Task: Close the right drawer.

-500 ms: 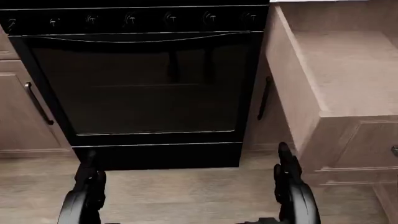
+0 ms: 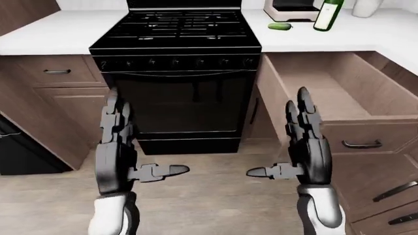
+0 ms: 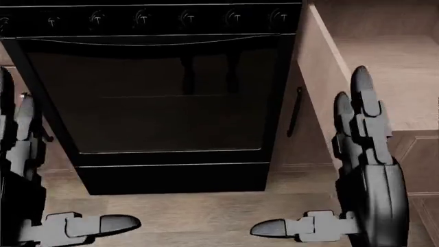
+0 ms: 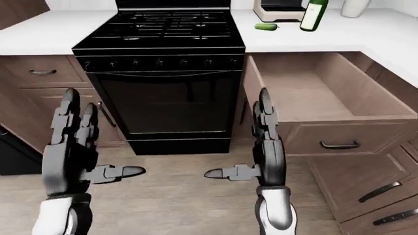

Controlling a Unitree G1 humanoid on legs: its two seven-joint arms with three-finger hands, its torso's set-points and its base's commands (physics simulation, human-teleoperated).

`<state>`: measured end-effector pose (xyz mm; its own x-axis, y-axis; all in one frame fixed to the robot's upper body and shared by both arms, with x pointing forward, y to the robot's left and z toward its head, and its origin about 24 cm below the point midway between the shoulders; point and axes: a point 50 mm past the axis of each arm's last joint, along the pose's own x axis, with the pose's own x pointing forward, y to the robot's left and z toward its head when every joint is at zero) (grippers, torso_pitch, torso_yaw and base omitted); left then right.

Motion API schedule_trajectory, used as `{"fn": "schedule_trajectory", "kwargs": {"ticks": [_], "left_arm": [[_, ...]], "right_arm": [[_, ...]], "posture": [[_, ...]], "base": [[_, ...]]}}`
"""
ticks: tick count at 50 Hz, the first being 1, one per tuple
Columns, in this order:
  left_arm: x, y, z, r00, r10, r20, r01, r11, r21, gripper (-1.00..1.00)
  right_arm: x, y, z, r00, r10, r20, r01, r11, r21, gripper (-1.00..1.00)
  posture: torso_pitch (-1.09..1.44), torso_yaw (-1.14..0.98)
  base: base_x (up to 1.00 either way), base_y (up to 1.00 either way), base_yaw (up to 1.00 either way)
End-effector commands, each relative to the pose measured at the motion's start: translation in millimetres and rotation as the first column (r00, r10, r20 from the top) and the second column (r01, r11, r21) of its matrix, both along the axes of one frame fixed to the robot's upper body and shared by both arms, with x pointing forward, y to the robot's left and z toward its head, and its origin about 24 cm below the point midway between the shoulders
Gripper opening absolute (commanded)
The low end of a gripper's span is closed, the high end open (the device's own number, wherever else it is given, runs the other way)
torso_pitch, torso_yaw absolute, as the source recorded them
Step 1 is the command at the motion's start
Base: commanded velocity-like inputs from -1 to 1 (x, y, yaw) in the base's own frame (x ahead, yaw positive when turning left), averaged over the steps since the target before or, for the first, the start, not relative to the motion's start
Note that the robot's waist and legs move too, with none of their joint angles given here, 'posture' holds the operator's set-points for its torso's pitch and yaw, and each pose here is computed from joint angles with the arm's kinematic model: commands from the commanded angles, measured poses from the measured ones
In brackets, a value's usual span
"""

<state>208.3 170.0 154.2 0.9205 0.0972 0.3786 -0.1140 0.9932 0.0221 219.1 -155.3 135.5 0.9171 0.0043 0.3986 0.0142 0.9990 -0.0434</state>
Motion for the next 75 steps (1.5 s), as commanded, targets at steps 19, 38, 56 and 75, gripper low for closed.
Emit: {"fn": "schedule_trajectory", "kwargs": {"ticks": [19,38,56,75], "left_arm": [[-64.0,-4.7,70.5,0.893,0.014,0.450,-0.009,1.000,-0.013,1.00],[-67.8,-6.9,70.7,0.881,0.003,0.472,-0.003,1.000,-0.001,1.00],[-67.9,-8.1,69.6,0.886,-0.007,0.464,0.016,1.000,-0.014,1.00],[-66.2,-9.4,68.1,0.896,-0.014,0.444,0.029,0.999,-0.028,1.00]], "right_arm": [[-66.2,27.7,81.8,0.920,0.081,0.383,0.006,0.975,-0.221,1.00],[-68.4,26.2,84.2,0.909,0.050,0.414,0.034,0.980,-0.194,1.00],[-67.8,27.8,81.0,0.911,0.073,0.406,0.013,0.979,-0.204,1.00],[-69.9,29.4,81.5,0.908,0.094,0.409,-0.009,0.978,-0.206,1.00]], "posture": [[0.00,0.00],[0.00,0.00],[0.00,0.00],[0.00,0.00]], "base": [[0.00,0.00,0.00],[0.00,0.00,0.00],[-0.09,0.00,-0.17],[-0.05,0.00,-0.32]]}}
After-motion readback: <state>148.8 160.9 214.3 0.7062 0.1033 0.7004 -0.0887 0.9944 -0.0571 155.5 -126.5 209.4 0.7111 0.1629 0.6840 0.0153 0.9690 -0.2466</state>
